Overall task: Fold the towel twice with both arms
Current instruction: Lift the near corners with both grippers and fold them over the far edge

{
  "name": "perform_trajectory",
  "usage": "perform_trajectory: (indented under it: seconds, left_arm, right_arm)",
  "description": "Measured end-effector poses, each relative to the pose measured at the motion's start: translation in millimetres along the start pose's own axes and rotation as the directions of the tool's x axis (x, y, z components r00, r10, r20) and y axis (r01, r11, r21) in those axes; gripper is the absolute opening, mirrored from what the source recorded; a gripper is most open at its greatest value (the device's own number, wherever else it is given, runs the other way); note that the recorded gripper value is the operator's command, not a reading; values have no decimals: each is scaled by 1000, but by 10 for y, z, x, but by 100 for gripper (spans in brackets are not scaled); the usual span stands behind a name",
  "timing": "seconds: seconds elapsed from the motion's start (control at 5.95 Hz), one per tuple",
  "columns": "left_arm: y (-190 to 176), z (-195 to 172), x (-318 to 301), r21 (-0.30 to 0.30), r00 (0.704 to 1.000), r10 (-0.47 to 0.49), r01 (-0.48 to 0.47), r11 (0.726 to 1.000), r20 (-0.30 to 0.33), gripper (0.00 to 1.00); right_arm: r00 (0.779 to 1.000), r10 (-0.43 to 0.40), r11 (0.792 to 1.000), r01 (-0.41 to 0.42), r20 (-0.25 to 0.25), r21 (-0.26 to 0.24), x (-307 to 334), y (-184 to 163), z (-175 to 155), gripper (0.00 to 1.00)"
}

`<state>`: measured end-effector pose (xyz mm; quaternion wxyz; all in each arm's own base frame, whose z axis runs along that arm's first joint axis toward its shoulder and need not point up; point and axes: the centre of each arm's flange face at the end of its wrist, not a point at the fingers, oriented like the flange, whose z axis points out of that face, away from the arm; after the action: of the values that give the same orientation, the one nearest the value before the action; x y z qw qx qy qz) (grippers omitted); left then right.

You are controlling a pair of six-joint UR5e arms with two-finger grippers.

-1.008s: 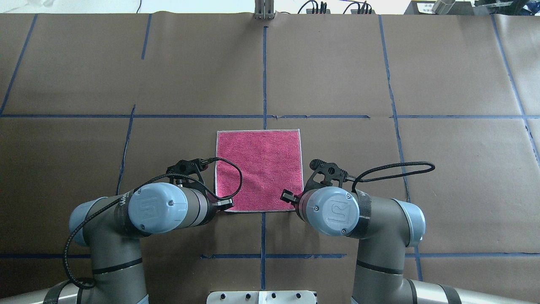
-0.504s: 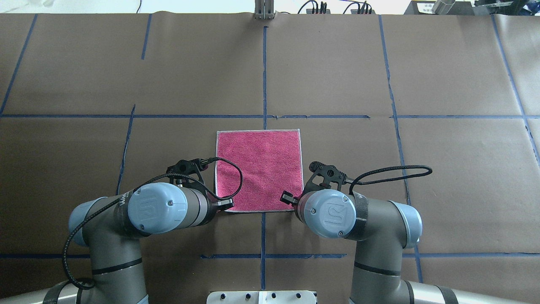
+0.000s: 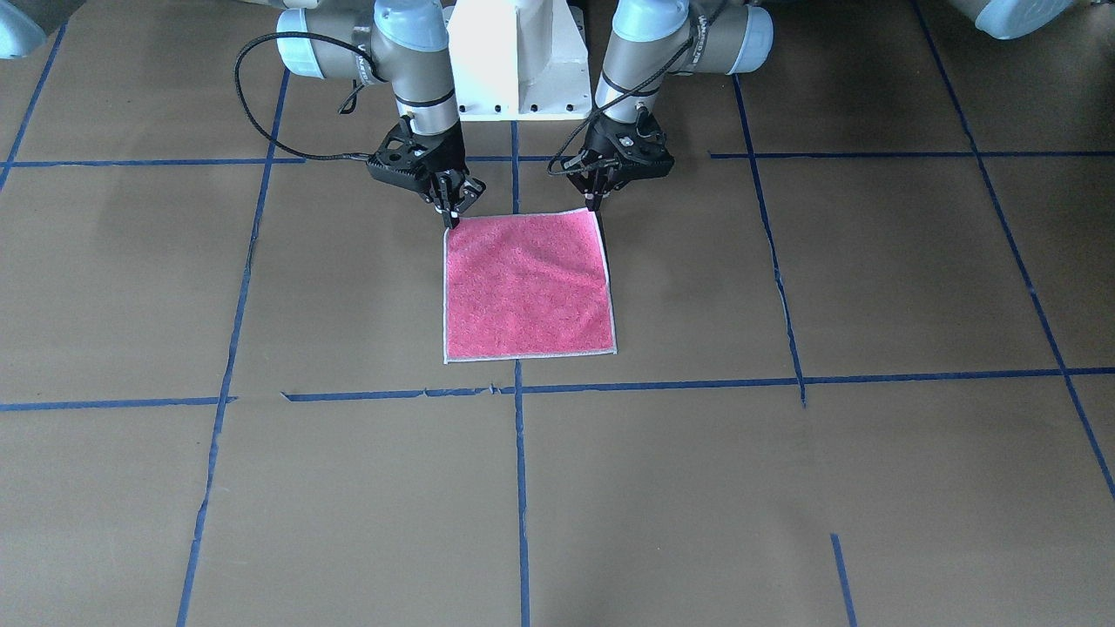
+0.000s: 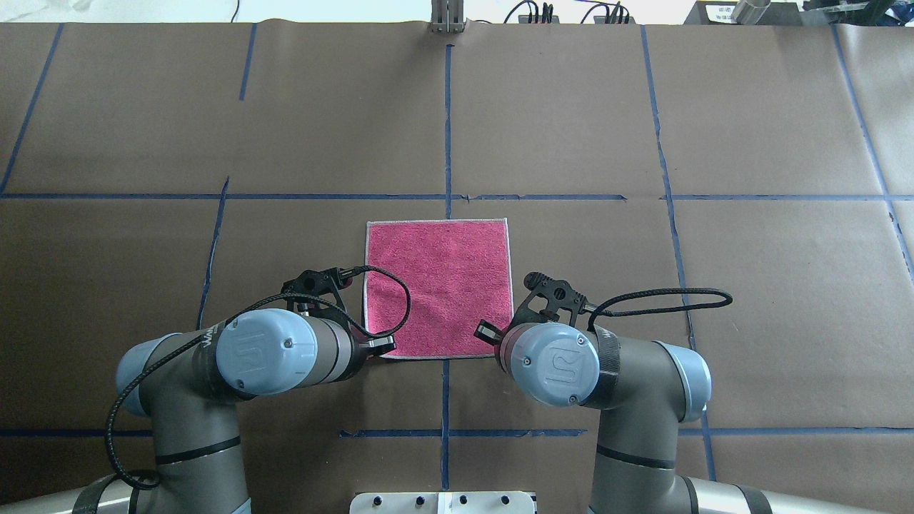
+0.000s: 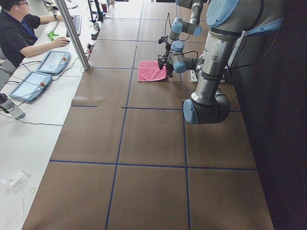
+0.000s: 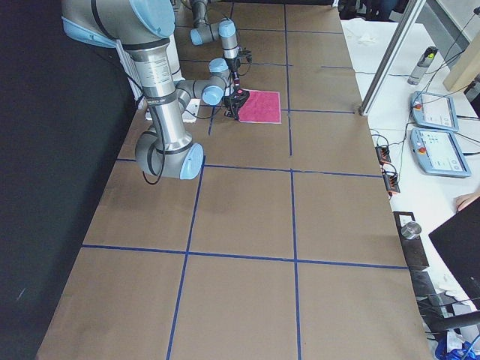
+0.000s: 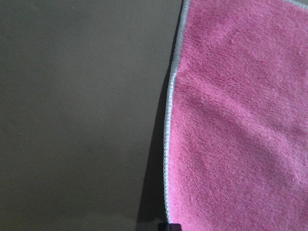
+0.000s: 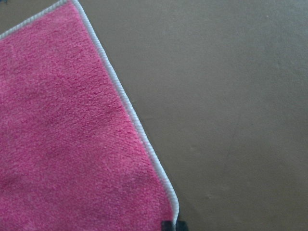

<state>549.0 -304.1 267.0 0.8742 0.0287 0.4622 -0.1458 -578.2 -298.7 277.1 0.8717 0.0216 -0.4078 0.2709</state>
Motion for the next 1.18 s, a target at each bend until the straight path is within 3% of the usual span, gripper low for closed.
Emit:
perform_trajectory:
  seconds: [0.34,0.84,1.18]
  left_arm:
    - [12,-116,37,-5,1000,4,-4,1000,-8,0]
    - [118,-938,180,-54,1000,11,-12,998,-9,0]
    - [82,-1003,223,-47,1000,10,-10,999,14,0]
  right_arm:
    - [999,7,1000,-7,39,-2,-35,-63,-274,0]
    - [997,15,1000,-14,79,-14,-3,-179,-1218,0]
    - [999,4,1000,-4,50,-12,28,-116,-1162,0]
